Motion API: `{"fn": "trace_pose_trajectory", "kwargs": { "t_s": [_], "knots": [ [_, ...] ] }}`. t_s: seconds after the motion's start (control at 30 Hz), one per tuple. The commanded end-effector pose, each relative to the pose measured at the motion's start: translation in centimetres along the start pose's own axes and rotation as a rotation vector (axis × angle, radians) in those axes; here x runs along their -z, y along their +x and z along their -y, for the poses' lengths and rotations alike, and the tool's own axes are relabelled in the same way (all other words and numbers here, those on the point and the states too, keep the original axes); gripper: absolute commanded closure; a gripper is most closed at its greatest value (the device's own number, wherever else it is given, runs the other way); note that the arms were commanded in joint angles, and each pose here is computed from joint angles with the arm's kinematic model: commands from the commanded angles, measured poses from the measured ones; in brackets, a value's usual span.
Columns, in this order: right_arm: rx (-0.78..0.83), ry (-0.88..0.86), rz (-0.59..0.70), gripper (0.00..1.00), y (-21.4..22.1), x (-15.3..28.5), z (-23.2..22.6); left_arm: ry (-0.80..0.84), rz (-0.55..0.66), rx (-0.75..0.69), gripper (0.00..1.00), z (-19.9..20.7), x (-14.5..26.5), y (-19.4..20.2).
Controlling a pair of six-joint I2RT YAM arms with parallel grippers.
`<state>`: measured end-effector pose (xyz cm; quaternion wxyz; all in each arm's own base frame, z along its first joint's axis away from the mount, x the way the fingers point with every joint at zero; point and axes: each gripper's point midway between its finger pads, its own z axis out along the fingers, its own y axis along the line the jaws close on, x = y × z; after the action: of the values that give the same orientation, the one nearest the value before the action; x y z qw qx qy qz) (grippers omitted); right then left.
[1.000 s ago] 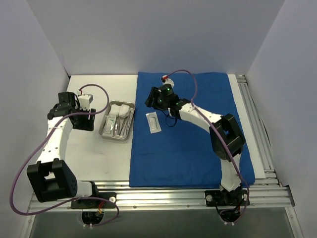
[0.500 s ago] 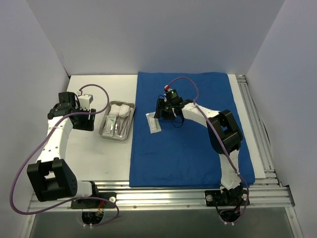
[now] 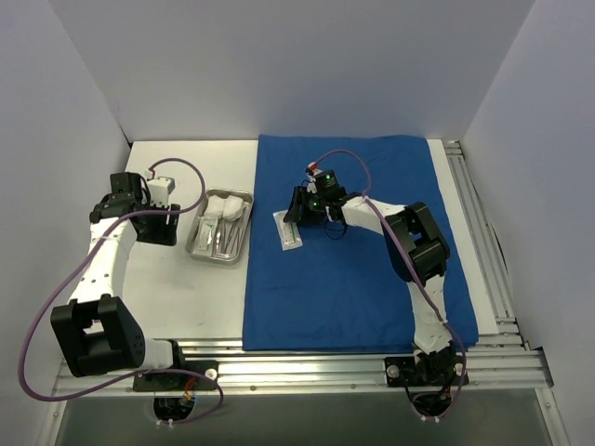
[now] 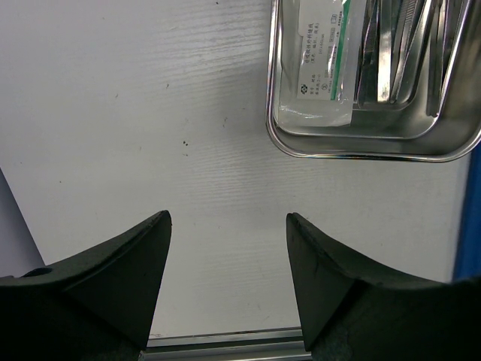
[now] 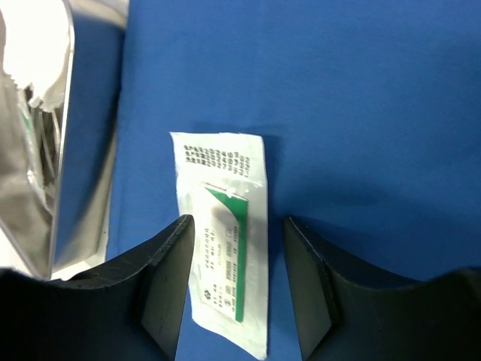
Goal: Prepare the surgical pack
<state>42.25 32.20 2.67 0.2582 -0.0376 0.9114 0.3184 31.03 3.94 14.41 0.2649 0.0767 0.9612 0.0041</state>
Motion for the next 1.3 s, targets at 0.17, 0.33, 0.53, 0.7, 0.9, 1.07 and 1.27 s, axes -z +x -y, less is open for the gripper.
{"fn": "trace_pose_trajectory", "kwargs": {
  "t_s": [0.17, 0.33, 0.53, 0.7, 0.9, 1.07, 1.27],
  "knots": [
    [-0.057, -0.088, -0.138, 0.57, 4.8, -1.8, -0.3, 0.000, 0.028, 0.000, 0.28, -0.2, 0.1, -0.8],
    [-0.069, -0.121, -0.141, 0.76, 5.1, -1.4, -0.8, 0.000, 0.028, 0.000, 0.28, -0.2, 0.1, -0.9],
    [-0.097, -0.192, -0.121, 0.97, 4.5, -0.3, -2.4, 0.001, 0.026, 0.002, 0.28, -0.3, 0.1, -0.9],
    [-0.145, -0.261, -0.058, 1.00, 2.4, 1.2, -4.8, -0.004, 0.030, 0.000, 0.28, -0.3, 0.2, -0.8],
    [-0.196, -0.330, 0.149, 1.00, -2.3, 5.2, -10.5, -0.009, 0.035, 0.002, 0.28, -0.3, 0.2, -0.9],
    [-0.254, -0.270, 0.317, 1.00, -3.0, 4.8, -15.6, -0.010, 0.039, 0.003, 0.28, -0.4, 0.3, -1.0],
    [-0.332, -0.303, 0.401, 1.00, -2.7, 2.2, -19.1, -0.017, 0.040, 0.003, 0.28, -0.4, 0.6, -0.9]
  ]
}}
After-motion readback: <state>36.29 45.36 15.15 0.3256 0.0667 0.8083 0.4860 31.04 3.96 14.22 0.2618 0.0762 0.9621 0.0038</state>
